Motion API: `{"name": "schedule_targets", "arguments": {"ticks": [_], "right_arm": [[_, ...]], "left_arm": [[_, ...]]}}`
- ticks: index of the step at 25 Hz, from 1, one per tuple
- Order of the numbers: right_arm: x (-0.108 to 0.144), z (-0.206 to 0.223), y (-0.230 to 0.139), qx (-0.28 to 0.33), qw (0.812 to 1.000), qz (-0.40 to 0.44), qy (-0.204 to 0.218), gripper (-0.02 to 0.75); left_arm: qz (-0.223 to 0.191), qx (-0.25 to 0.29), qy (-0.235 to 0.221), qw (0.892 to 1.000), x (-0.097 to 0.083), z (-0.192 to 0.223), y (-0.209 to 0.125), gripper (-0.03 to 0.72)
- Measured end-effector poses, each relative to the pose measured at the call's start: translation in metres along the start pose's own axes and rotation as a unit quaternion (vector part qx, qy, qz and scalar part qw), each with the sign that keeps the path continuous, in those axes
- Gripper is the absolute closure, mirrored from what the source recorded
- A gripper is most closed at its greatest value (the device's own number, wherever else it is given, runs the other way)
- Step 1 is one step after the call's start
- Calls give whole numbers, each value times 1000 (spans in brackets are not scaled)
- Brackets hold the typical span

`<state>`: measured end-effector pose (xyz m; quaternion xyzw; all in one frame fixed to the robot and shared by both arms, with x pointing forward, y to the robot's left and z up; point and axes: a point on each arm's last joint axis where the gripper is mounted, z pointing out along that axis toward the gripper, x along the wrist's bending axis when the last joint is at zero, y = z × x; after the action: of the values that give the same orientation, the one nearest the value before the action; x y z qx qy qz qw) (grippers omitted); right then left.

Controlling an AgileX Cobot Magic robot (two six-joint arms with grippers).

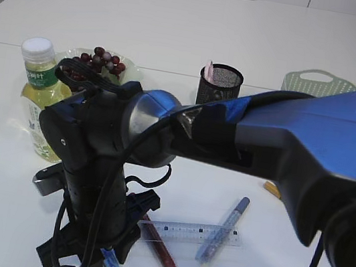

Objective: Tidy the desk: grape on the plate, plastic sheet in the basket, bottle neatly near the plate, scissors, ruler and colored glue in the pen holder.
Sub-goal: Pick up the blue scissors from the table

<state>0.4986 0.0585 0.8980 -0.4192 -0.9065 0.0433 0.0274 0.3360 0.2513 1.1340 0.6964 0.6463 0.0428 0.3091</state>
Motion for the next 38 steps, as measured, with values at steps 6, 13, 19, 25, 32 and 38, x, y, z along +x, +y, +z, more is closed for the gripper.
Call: {"name": "schedule_targets", "arguments": {"ticks": [6,13,19,25,32,38], "right_arm": [[0,4,1,6,1000,0,-1,458],[0,4,0,7,1000,-1,-2,459],[0,4,0,7,1000,-1,-2,459],[0,4,0,8,1000,0,0,545],[0,3,0,7,1000,0,0,572],[1,0,5,-2,1000,1,1,573]], "left_arm": [[0,0,0,1000,0,0,0,190],[0,0,0,1000,0,0,0,190],[0,0,0,1000,0,0,0,190],[0,0,0,1000,0,0,0,190],[0,0,0,1000,0,0,0,190],[0,0,0,1000,0,0,0,190]]}}
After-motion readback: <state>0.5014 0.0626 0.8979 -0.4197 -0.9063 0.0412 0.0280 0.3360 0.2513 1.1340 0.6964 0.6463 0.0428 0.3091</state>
